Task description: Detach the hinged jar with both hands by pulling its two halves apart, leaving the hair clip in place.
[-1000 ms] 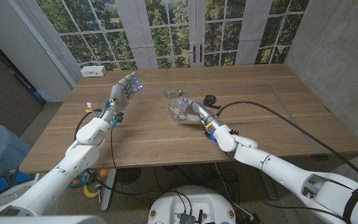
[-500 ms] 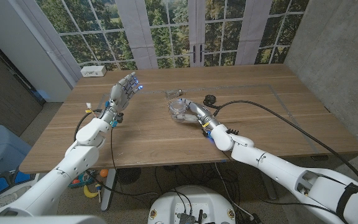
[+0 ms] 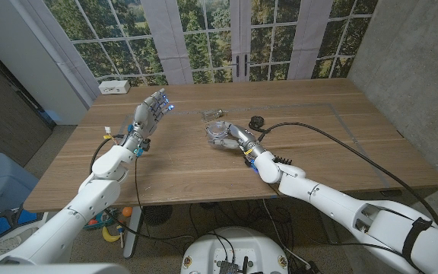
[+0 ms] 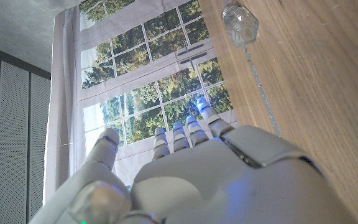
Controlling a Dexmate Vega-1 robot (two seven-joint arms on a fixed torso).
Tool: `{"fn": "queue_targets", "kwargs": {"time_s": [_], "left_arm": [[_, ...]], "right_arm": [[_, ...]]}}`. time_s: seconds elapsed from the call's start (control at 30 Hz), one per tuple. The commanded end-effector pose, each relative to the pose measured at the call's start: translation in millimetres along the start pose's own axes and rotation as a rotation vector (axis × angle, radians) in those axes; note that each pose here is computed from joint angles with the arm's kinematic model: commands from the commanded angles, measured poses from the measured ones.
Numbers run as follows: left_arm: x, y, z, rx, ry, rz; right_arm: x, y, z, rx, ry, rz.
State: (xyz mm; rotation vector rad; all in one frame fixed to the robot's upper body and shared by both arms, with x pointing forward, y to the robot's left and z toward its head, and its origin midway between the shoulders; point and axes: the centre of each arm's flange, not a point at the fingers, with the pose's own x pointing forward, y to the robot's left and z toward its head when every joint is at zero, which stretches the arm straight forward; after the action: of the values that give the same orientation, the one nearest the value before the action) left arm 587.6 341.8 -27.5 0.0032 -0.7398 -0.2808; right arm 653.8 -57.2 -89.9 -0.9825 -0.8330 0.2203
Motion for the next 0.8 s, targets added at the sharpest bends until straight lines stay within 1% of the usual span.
{"fn": "queue_targets", "kwargs": {"time_s": [0.03,0.1,0.17,0.47,0.8], "left_arm": [[0.7,0.8,-0.4,0.001,0.003,-0.005],[0.5,1.3,-0.3,0.000,0.002,-0.004],[0.4,1.5,-0.4,-0.001,0.003,-0.004],[1.3,1.3,-0.4,-0.001,0.001,-0.011],[2.7,-0.1,1.2,0.004,-0.003,-0.017]], "right_arm": [[-0.1,7.8,0.6,-0.046,0.022,-0.074],[-0.1,8.4,0.8,-0.064,0.029,-0.087],[-0.4,8.7,0.1,-0.053,0.028,-0.104],[-4.6,4.1,0.8,-0.036,0.000,-0.209],[-7.8,-4.6,3.8,-0.008,-0.014,-0.257]]}}
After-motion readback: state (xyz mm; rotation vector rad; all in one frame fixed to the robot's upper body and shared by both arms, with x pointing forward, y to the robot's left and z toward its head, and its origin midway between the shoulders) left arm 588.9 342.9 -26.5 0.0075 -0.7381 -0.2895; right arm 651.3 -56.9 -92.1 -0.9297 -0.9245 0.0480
